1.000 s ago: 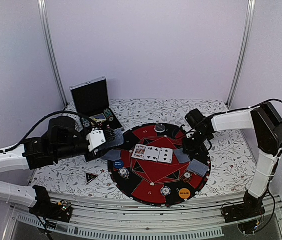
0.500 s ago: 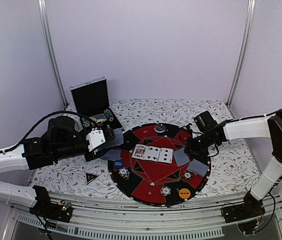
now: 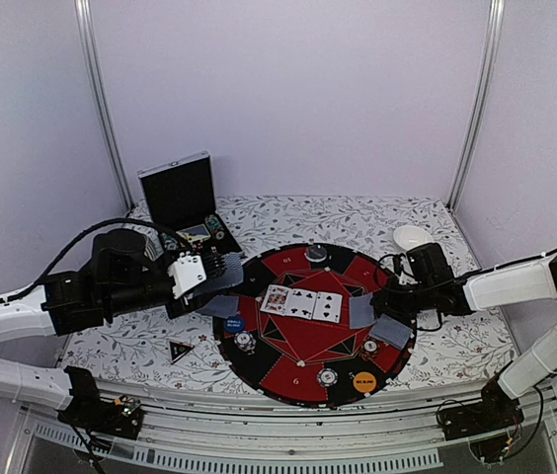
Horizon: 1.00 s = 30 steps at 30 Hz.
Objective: Distribute texas hold em gaming equipment
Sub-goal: Adjust the poker card in the community card area.
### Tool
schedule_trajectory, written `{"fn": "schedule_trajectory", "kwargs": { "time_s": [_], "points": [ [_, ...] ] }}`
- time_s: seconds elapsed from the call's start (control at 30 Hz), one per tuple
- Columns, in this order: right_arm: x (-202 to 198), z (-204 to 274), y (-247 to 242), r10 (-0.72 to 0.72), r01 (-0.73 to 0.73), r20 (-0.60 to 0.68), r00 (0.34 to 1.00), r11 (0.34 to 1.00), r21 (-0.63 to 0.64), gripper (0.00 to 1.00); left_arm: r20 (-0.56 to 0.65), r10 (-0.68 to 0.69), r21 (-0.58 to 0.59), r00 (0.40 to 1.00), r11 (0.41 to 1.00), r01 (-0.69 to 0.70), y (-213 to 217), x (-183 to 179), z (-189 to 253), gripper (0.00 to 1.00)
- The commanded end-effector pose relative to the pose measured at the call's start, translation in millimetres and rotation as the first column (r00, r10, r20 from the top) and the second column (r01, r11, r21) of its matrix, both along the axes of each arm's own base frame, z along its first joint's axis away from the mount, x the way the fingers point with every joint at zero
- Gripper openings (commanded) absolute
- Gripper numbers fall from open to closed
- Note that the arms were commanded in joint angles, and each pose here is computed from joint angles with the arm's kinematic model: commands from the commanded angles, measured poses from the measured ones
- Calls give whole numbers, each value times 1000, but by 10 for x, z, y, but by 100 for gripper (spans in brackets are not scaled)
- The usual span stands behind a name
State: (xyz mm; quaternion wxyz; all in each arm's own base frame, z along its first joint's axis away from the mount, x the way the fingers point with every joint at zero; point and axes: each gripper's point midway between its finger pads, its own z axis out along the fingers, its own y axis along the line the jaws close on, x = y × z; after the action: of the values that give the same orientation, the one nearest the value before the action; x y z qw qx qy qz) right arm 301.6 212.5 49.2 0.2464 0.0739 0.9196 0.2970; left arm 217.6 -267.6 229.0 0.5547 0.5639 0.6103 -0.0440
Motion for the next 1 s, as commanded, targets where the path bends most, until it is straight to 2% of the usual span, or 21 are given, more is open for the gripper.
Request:
{"fn": "schedule_trajectory", "kwargs": {
  "time_s": [0.0, 0.3, 0.8, 0.87, 0.97],
  "points": [
    [147, 131, 102, -79, 75, 25, 997, 988, 134, 2, 20, -19, -32, 1000, 999, 20, -32, -35, 109, 54],
    [194, 3, 122, -115, 115, -9, 993, 981, 158, 2, 21, -19, -30, 1000, 999, 19, -29, -35, 103, 54],
    [192, -102, 147, -85, 87, -21, 996, 987, 133, 3, 19, -19, -25, 1000, 999, 20, -31, -34, 82, 54],
    [205, -70, 129, -91, 91, -9, 996, 988, 126, 8, 19, -20, -25, 1000, 999, 20, -32, -34, 84, 54],
    [257, 55, 90, -107, 104, 28, 994, 989, 109, 34, 20, -18, -26, 1000, 999, 18, -30, -32, 85, 54]
  ]
}}
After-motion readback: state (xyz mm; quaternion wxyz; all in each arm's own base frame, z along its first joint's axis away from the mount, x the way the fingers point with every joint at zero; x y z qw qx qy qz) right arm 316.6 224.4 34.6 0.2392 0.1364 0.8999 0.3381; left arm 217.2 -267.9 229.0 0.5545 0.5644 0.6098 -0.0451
